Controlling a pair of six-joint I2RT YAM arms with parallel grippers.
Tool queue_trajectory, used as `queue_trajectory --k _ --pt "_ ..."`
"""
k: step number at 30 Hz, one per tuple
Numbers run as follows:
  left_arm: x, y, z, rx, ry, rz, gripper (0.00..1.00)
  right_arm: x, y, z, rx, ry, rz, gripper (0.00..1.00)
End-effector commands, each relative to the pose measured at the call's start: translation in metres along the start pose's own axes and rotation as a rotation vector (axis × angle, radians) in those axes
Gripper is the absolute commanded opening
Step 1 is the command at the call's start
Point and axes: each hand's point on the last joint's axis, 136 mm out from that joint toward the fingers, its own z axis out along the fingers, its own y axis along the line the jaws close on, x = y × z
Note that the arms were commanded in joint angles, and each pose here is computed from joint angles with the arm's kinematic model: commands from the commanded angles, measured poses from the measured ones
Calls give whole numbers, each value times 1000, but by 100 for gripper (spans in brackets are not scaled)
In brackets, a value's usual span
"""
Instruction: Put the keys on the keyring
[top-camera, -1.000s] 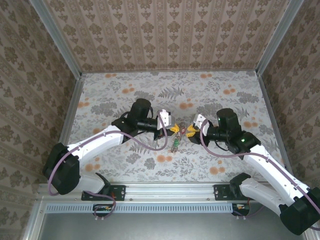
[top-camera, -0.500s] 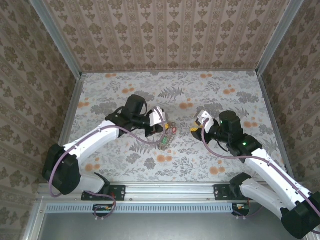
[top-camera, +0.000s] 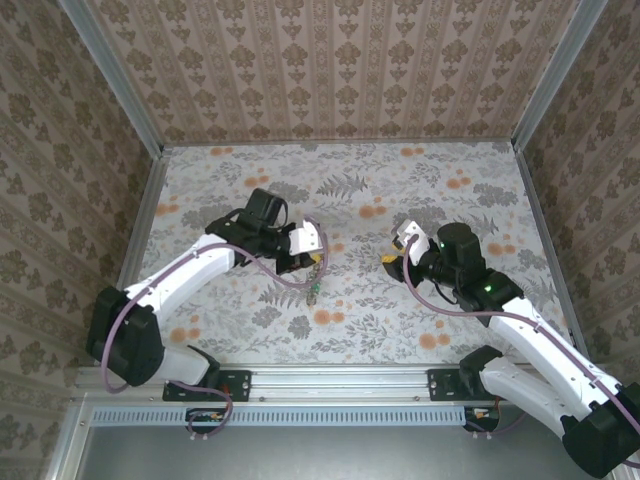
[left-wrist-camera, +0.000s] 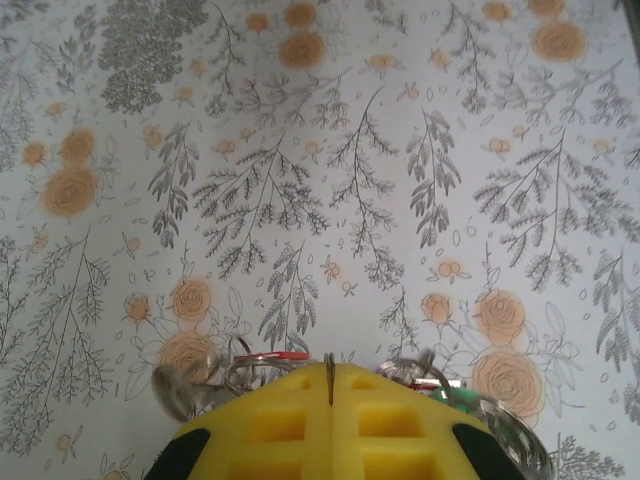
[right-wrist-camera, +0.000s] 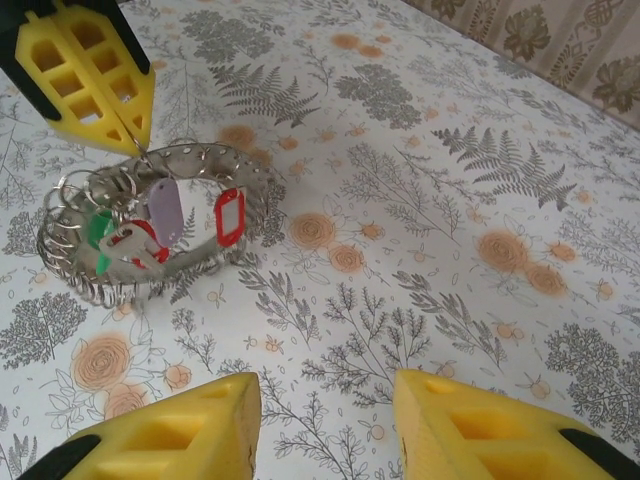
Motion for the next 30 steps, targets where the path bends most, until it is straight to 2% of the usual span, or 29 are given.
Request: queue_trajectory --k 1,14,20,30 --pt "1 -1 13 14 45 42 0 7 -1 -1 15 16 26 42" --pt "-23 -26 73 121 74 73 0 17 -4 0 39 45 44 42" --pt "-33 -26 89 134 54 59 0 20 -18 -4 131 51 61 44" --pt "-39 -42 127 230 31 -10 1 33 -43 -14 269 59 125 48"
